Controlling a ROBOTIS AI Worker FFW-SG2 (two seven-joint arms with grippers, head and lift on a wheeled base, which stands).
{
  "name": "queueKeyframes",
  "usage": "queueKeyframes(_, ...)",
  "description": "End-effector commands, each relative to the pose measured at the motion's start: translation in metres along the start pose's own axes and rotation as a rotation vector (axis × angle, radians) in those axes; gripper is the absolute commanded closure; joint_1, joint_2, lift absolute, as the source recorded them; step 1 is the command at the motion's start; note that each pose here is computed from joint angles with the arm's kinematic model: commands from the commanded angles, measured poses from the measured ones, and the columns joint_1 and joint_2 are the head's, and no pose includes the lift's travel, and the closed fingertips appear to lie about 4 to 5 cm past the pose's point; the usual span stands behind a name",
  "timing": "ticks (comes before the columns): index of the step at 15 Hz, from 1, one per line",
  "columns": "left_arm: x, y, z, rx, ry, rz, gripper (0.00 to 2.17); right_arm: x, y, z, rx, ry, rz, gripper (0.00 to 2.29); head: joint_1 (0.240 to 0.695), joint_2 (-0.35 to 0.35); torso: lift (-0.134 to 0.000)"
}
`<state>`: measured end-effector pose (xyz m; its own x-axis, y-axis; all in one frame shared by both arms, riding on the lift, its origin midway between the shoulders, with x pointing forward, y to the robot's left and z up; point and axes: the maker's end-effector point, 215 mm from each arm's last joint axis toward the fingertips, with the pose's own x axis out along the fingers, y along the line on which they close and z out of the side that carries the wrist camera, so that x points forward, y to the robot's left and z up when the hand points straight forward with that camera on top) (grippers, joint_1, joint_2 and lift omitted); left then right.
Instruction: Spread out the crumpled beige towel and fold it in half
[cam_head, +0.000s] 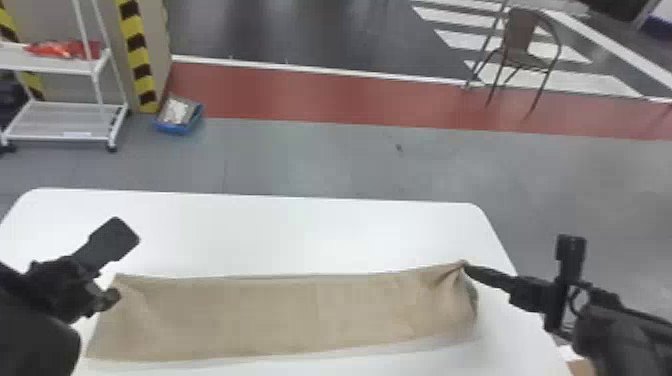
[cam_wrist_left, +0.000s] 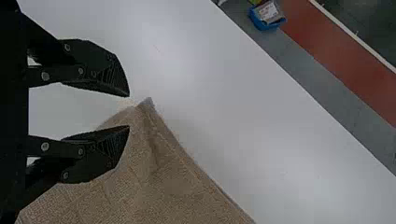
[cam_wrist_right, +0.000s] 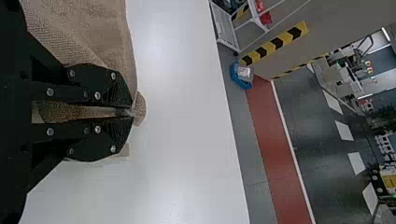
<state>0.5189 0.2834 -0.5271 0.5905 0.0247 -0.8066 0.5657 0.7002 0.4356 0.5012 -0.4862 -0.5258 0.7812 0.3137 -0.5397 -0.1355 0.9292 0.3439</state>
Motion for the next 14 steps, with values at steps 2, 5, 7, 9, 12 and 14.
queueKeyframes(2, -0.024, 0.008, -0.012, -0.066, -0.043, 0.023, 0.02, -0.003, -0.003, -0.003, 0.008, -0.014, -0.006, 0.06, 0.695, -0.215, 0.0)
queueKeyframes(5, -0.06, 0.004, -0.007, -0.125, -0.167, 0.012, 0.02, -0.028, -0.011, -0.007, 0.014, -0.058, -0.019, 0.06, 0.695, -0.212, 0.0)
queueKeyframes(7, -0.08, -0.01, -0.004, -0.195, -0.245, -0.038, 0.02, -0.048, -0.011, -0.01, 0.009, -0.088, -0.002, 0.07, 0.695, -0.226, 0.0)
queueKeyframes(9, -0.091, -0.031, 0.014, -0.227, -0.36, -0.11, 0.02, -0.066, -0.011, -0.02, -0.04, -0.088, 0.016, 0.18, 0.695, -0.266, 0.0)
queueKeyframes(12, -0.088, -0.058, 0.028, -0.26, -0.441, -0.191, 0.06, -0.07, 0.002, -0.025, -0.14, -0.096, 0.06, 0.34, 0.695, -0.312, 0.0)
queueKeyframes(14, -0.086, -0.074, 0.041, -0.268, -0.485, -0.235, 0.16, -0.056, 0.023, -0.036, -0.175, -0.066, 0.1, 0.54, 0.695, -0.339, 0.0)
